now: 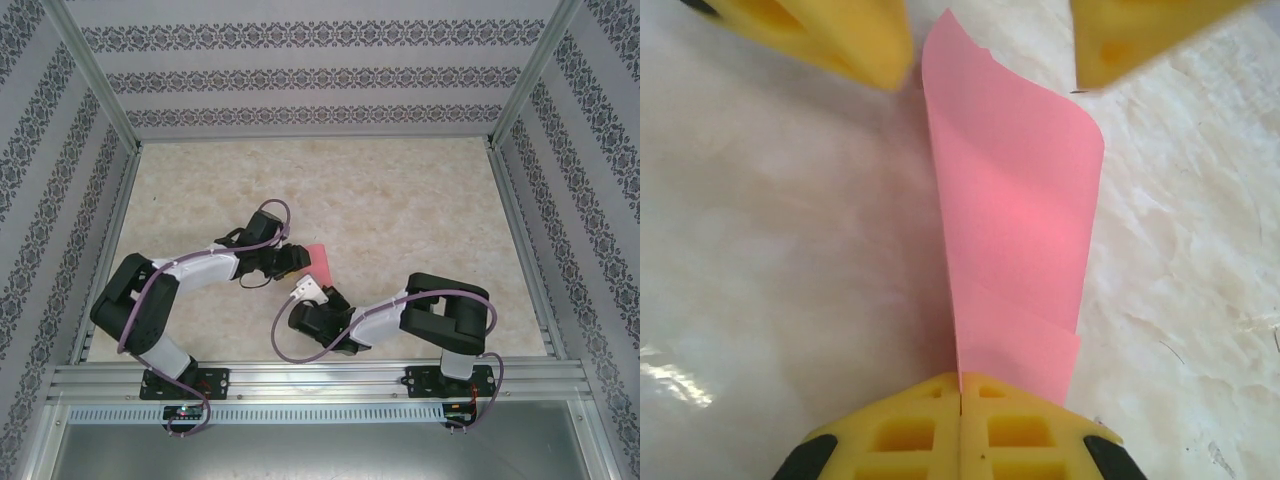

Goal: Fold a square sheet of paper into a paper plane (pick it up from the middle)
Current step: Fold the wing for the fifth time at the center of the table.

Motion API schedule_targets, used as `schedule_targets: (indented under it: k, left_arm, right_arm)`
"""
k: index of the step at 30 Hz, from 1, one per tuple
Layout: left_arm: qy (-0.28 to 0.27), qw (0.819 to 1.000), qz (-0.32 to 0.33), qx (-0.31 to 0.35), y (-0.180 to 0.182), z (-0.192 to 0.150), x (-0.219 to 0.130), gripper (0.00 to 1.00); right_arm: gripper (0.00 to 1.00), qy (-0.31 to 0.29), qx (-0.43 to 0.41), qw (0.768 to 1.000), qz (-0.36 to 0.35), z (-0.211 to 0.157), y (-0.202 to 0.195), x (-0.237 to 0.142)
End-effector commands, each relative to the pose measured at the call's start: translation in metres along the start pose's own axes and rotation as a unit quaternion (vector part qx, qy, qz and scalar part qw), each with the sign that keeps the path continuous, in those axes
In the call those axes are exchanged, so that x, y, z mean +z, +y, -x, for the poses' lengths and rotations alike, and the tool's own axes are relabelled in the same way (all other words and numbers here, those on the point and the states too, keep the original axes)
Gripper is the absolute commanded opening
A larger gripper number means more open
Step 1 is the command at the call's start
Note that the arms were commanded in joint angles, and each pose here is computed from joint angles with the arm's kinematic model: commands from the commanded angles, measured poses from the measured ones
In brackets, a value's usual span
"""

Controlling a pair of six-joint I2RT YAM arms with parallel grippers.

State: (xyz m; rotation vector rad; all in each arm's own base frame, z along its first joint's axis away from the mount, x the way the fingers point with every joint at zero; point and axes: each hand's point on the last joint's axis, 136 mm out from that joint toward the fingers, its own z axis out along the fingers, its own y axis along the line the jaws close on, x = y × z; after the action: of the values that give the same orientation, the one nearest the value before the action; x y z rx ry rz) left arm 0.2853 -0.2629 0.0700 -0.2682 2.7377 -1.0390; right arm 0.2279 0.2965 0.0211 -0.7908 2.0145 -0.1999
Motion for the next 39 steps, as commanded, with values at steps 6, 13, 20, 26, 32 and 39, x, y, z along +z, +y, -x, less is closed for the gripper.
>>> schedule_targets:
  k: [6, 13, 20, 26, 32, 39]
  left_arm:
    - [-0.076, 0.995, 0.058, 0.016, 0.006, 0.018, -0.041, 0.75]
    - [-0.101, 0.992, 0.066, 0.021, 0.007, 0.022, -0.055, 0.8]
    - [-0.085, 0.995, 0.051, 0.02, 0.005, 0.018, -0.047, 0.8]
    - [-0.074, 0.996, 0.032, 0.025, -0.001, 0.016, -0.042, 0.8]
    - [-0.059, 0.998, 0.011, 0.028, -0.005, 0.012, -0.034, 0.79]
    - [-0.029, 0.999, -0.013, 0.036, -0.013, 0.008, -0.021, 0.79]
  right_arm:
    - [0.0, -0.038, 0.167, 0.976, 0.138, 0.03, 0.004, -0.006]
    - [0.0, -0.042, 0.235, 0.95, 0.202, 0.033, 0.003, -0.005]
    - [0.0, -0.048, 0.306, 0.922, 0.232, 0.028, -0.002, -0.002]
    - [0.0, -0.04, 0.376, 0.886, 0.267, 0.029, -0.007, 0.001]
    - [0.0, -0.034, 0.455, 0.837, 0.304, 0.028, -0.015, 0.003]
    - [0.0, -0.006, 0.508, 0.798, 0.325, 0.019, -0.015, 0.013]
